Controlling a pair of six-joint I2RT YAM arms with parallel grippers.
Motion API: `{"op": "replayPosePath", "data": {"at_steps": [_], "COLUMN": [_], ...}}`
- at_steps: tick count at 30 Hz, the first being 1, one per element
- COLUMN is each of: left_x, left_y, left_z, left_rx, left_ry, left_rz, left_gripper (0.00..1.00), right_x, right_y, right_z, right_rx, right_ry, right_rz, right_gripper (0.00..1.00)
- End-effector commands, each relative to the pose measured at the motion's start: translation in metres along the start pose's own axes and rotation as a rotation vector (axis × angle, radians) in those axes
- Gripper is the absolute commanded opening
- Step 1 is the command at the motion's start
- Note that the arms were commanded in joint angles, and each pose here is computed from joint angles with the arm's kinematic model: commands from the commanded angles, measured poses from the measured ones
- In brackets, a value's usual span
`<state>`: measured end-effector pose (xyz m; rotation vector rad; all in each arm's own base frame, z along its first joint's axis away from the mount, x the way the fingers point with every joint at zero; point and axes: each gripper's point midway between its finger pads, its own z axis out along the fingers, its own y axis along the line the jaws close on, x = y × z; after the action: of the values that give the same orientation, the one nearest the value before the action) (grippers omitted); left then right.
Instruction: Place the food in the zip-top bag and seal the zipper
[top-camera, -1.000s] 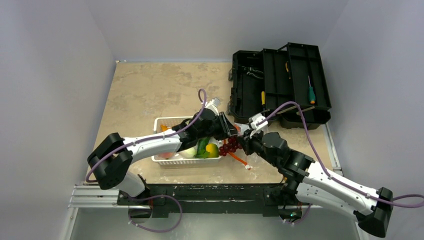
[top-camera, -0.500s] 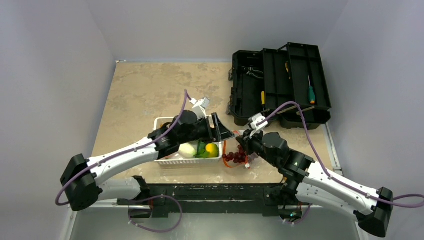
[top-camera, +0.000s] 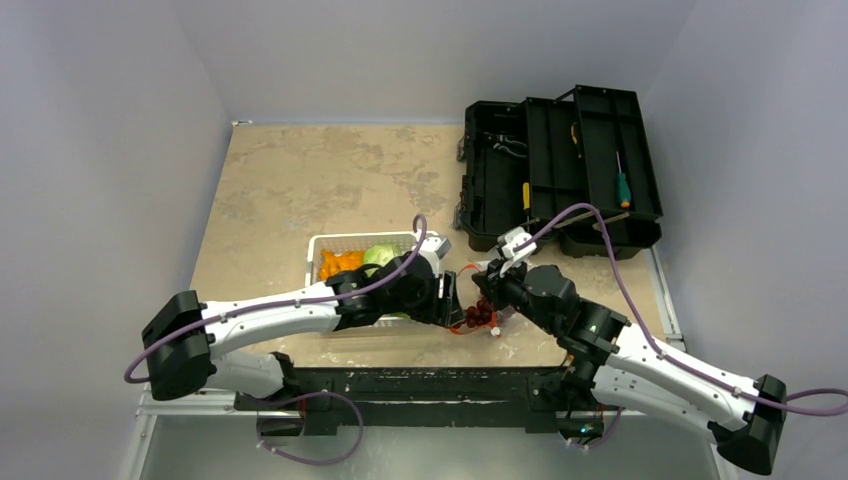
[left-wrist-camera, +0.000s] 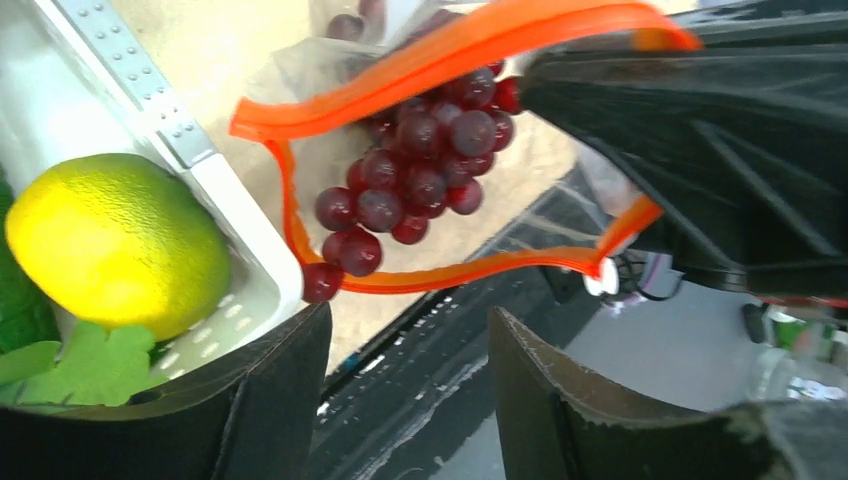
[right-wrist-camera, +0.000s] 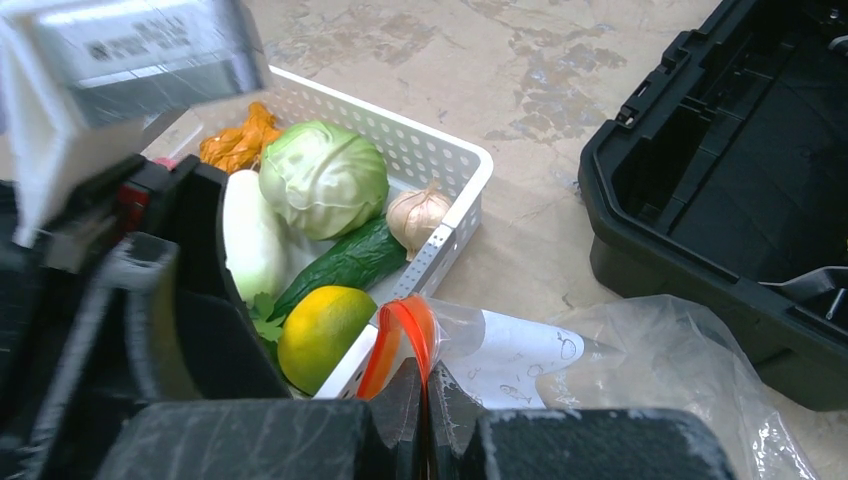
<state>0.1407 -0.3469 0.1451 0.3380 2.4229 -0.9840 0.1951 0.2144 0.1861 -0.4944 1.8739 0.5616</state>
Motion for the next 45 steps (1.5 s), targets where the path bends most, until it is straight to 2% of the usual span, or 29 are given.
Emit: {"op": "replayPosePath", "data": {"at_steps": [1, 7, 12, 14, 18, 21, 22, 26, 30, 35, 41, 45], "left_x": [-0.027, -0.052, -0.054, -0.051, -0.051, -0.052, -0.053, -0.062, -0.097, -0.139, -0.133, -0.127], "left_y": [0.001, -0.002, -0.007, -0.007, -0.010, -0.016, -0.018, -0.049, -0.109, -0.131, -0.097, -0.078], "left_z": [0.006, 0.000, 0.002, 0.005, 0.006, 0.004, 0.002, -0.012, -0.040, -0.063, -0.041, -0.040], "left_rx": [-0.066, -0.101, -0.078, -0.075, -0.055, -0.034, -0.026, 0.083, 0.316, 0.470, 0.296, 0.214], "left_ry": [-0.103, -0.196, -0.202, -0.188, -0.188, -0.187, -0.185, -0.183, -0.222, -0.299, -0.217, -0.217], "left_rz": [0.028, 0.038, 0.036, 0.037, 0.035, 0.035, 0.033, -0.005, -0.068, -0.221, -0.203, -0.172], "left_gripper": [0.54, 0.42, 0.46, 0.44, 0.25, 0.02, 0.00, 0.00, 0.00, 0.00, 0.00, 0.00], "right_x": [-0.021, -0.039, -0.055, -0.057, -0.057, -0.059, -0.059, -0.052, -0.044, -0.048, -0.064, -0.082], "right_y": [0.004, 0.006, 0.009, 0.011, 0.012, 0.013, 0.012, 0.003, -0.010, -0.026, -0.033, -0.041], "right_z": [-0.007, -0.022, -0.032, -0.032, -0.029, -0.029, -0.029, -0.024, -0.018, -0.022, -0.036, -0.054], "right_rx": [-0.015, -0.047, -0.066, -0.076, -0.075, -0.075, -0.071, -0.016, 0.071, 0.177, 0.210, 0.231], "right_ry": [-0.074, -0.159, -0.205, -0.204, -0.192, -0.195, -0.195, -0.172, -0.135, -0.115, -0.162, -0.227], "right_rz": [0.038, 0.076, 0.104, 0.107, 0.104, 0.102, 0.102, 0.098, 0.103, 0.128, 0.154, 0.169], "right_gripper": [0.00, 0.00, 0.00, 0.00, 0.00, 0.00, 0.00, 0.00, 0.00, 0.00, 0.00, 0.00]}}
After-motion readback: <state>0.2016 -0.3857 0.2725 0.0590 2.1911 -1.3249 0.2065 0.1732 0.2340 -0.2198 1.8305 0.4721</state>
